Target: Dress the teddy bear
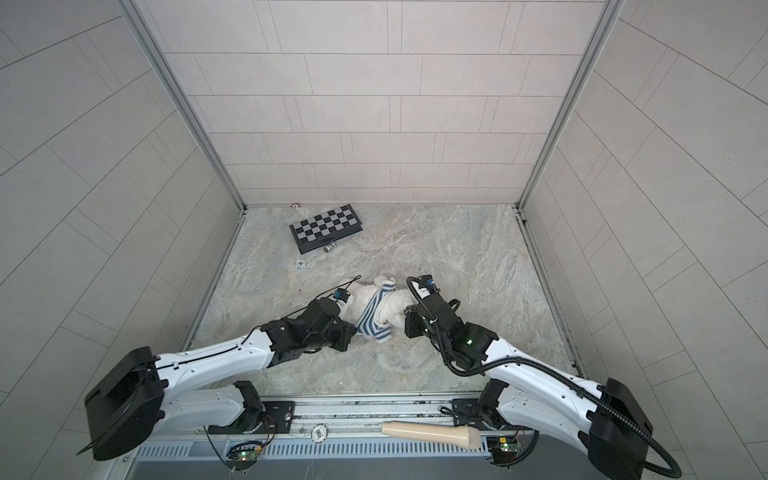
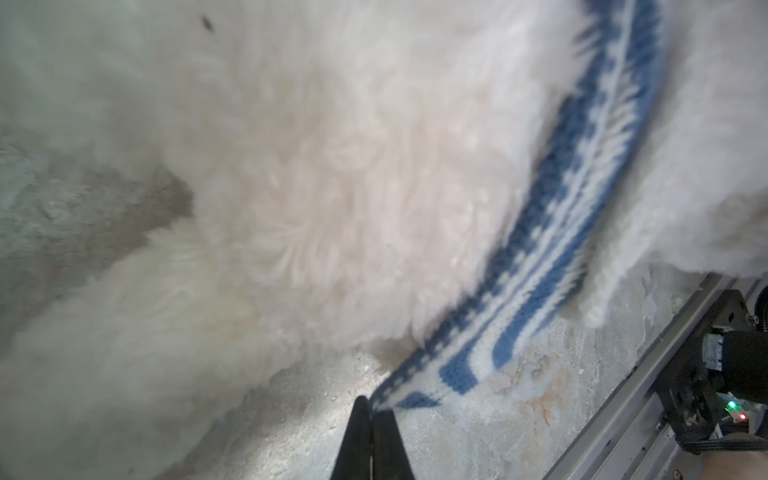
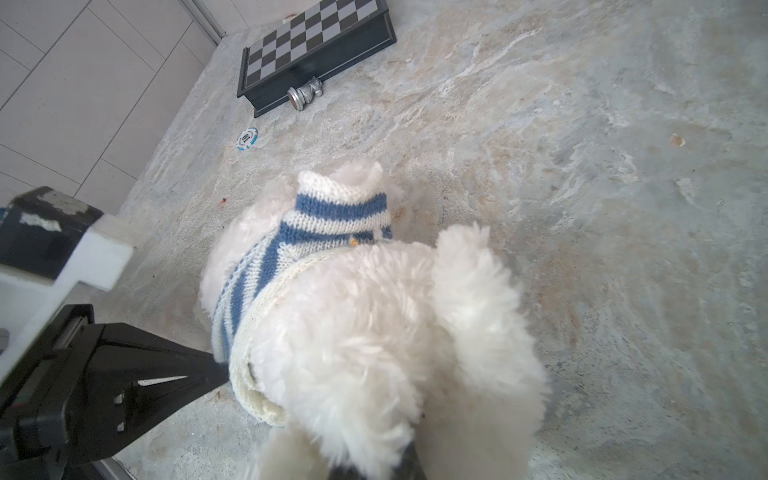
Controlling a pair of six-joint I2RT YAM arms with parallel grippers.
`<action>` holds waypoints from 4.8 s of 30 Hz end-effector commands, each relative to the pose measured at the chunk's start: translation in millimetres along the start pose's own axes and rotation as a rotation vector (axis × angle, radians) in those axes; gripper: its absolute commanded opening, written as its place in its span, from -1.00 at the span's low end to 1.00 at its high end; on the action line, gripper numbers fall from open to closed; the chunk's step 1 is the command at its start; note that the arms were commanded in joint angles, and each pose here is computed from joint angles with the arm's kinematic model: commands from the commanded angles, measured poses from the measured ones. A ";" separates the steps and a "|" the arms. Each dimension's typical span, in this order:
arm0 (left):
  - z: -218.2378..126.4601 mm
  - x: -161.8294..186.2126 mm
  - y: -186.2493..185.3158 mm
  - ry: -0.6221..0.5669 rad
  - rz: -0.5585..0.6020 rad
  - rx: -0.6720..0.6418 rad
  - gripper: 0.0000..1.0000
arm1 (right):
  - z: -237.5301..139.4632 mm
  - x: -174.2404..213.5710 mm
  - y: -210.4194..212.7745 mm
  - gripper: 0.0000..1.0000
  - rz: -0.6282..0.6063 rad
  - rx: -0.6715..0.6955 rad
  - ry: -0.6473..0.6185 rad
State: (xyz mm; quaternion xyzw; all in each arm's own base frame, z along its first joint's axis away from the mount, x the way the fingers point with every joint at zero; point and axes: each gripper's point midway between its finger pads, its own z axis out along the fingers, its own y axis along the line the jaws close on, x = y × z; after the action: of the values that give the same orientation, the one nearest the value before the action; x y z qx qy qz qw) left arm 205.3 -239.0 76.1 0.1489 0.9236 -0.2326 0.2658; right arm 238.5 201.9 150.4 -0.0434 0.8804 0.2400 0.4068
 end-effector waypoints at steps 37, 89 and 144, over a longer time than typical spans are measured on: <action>9.8 20.7 58.9 0.071 0.068 -0.285 -1.00 | -33.0 -60.3 10.7 -1.00 0.147 -0.029 -0.221; 1.3 -64.8 -52.9 -0.305 -0.064 0.344 -0.61 | -17.5 -61.5 33.4 -1.00 0.156 -0.117 -0.152; -87.3 -47.6 -77.1 0.050 0.165 0.424 -1.00 | -3.2 18.7 68.0 -0.35 -0.781 -0.345 0.020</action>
State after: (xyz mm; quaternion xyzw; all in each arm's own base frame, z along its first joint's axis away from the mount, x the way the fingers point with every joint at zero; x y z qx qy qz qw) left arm 170.9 -263.9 174.2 0.2723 0.8596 -0.3868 0.1934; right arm 200.4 261.2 154.2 -0.4381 0.7596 0.2236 0.4255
